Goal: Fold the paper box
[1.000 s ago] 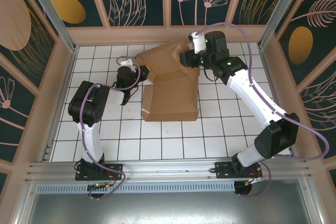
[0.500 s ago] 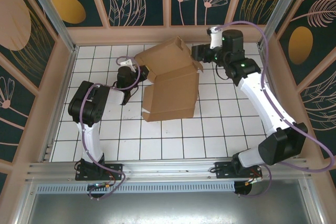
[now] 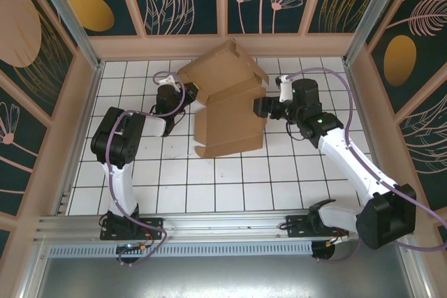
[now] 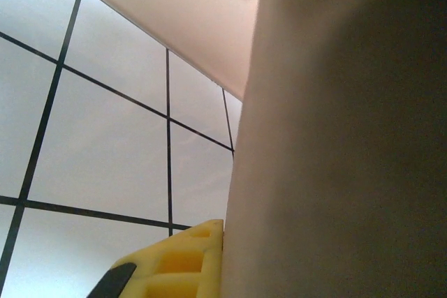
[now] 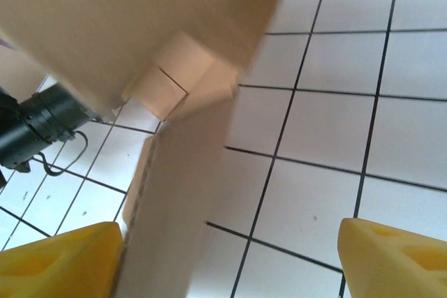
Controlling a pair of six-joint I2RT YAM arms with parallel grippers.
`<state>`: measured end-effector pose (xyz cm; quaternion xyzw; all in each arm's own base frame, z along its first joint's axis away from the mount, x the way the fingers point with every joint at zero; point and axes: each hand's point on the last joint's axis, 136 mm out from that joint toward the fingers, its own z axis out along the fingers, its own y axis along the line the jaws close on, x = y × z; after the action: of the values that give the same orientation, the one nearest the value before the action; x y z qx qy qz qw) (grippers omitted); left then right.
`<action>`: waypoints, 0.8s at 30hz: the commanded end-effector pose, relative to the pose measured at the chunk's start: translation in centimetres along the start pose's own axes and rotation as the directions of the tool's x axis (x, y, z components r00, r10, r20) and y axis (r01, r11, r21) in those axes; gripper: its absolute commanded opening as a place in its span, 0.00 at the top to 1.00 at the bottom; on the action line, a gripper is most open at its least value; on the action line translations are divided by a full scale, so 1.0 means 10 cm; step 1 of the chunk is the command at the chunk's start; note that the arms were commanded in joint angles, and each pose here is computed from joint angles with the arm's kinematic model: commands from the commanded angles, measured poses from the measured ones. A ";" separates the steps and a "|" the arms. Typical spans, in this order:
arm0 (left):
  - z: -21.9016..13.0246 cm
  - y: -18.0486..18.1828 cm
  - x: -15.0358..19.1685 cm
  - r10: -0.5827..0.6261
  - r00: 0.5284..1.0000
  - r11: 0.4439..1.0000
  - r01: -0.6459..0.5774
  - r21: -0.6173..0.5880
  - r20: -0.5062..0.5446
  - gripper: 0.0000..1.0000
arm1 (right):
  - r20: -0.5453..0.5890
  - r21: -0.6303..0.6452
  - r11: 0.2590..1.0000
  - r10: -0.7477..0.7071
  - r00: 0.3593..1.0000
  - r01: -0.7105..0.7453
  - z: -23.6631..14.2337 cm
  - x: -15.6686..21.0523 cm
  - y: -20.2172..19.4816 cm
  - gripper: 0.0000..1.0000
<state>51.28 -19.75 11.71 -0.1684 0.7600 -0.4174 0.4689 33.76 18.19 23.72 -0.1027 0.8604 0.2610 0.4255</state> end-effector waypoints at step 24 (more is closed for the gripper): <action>0.01 -0.57 -0.01 -0.038 0.995 0.972 0.059 0.229 -0.097 1.00 | 0.253 -0.262 0.963 0.005 0.967 0.064 -0.50 -0.15 -0.07 0.80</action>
<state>50.29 -22.50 13.59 -0.1321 0.7472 -0.4915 0.4274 33.15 13.04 24.56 -0.0840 0.8077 0.3099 0.4945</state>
